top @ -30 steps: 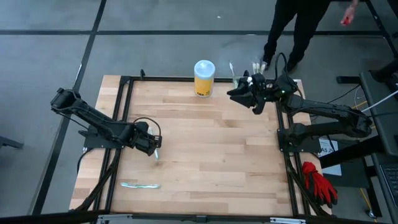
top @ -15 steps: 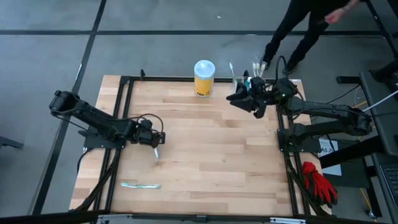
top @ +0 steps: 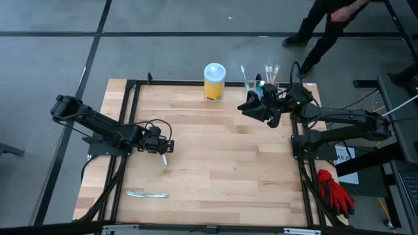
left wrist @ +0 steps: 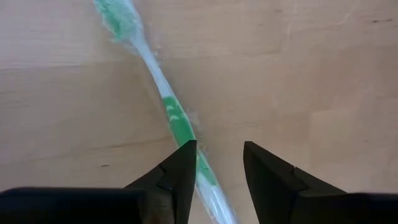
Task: Pick & Place toothbrushing station
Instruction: Put the top green toothbrush into the transparent organizer
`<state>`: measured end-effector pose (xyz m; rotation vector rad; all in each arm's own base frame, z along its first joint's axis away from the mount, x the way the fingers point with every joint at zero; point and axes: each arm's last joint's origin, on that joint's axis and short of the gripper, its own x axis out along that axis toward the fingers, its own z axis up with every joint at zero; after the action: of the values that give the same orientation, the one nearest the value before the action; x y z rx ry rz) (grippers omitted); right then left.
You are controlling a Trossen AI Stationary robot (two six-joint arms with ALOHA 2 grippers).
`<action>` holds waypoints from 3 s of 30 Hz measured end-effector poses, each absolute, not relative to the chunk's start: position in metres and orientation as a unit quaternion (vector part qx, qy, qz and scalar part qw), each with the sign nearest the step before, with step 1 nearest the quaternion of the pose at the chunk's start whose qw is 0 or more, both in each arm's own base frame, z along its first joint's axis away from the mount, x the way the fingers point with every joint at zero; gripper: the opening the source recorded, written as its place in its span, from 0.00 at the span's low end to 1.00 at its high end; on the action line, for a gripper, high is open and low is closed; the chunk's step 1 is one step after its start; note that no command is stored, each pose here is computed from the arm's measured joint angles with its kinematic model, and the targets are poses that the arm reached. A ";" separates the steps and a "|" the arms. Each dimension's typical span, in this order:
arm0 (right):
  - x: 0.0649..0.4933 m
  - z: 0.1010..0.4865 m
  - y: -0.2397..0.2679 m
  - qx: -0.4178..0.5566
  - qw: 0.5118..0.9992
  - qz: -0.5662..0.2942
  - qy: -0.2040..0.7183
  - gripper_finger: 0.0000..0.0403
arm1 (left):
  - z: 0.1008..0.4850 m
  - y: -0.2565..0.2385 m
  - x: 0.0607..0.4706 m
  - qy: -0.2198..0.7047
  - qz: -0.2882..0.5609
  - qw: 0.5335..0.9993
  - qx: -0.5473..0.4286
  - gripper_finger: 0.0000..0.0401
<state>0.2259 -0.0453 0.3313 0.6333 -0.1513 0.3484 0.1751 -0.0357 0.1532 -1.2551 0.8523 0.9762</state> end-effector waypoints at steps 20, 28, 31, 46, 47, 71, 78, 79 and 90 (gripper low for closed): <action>0.226 0.338 -0.034 0.315 0.925 0.185 -0.103 0.43 | 0.146 -0.038 0.173 0.413 0.431 0.594 -0.539 0.32; 0.226 0.337 -0.034 0.314 0.926 0.184 -0.103 0.43 | 0.138 -0.039 0.179 0.401 0.449 0.588 -0.540 0.27; 0.226 0.337 -0.034 0.314 0.926 0.184 -0.103 0.43 | 0.139 -0.039 0.182 0.384 0.443 0.598 -0.547 0.20; 0.227 0.337 -0.036 0.310 0.930 0.166 -0.109 0.43 | 0.159 -0.044 0.216 0.275 0.300 0.723 -0.558 0.01; 0.227 0.337 -0.036 0.309 0.930 0.165 -0.108 0.43 | 0.164 -0.045 0.220 0.250 0.281 0.742 -0.556 0.01; 0.247 0.324 -0.038 0.251 0.951 0.168 -0.069 0.43 | 0.333 0.004 0.320 -0.001 0.054 0.952 -0.301 0.01; 0.249 0.328 -0.040 0.240 0.958 0.143 -0.066 0.43 | 0.330 0.000 0.338 0.008 0.037 0.953 -0.301 0.01; 0.249 0.328 -0.040 0.242 0.958 0.141 -0.063 0.43 | 0.330 0.000 0.339 0.007 0.035 0.953 -0.302 0.01; 0.249 0.325 -0.045 0.249 0.960 0.120 -0.053 0.43 | 0.332 0.001 0.339 -0.009 0.044 0.954 -0.296 0.01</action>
<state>0.2488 -0.0446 0.3248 0.5049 -0.1077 0.2430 0.3394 0.0005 0.3324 -0.6016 -0.0193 0.0891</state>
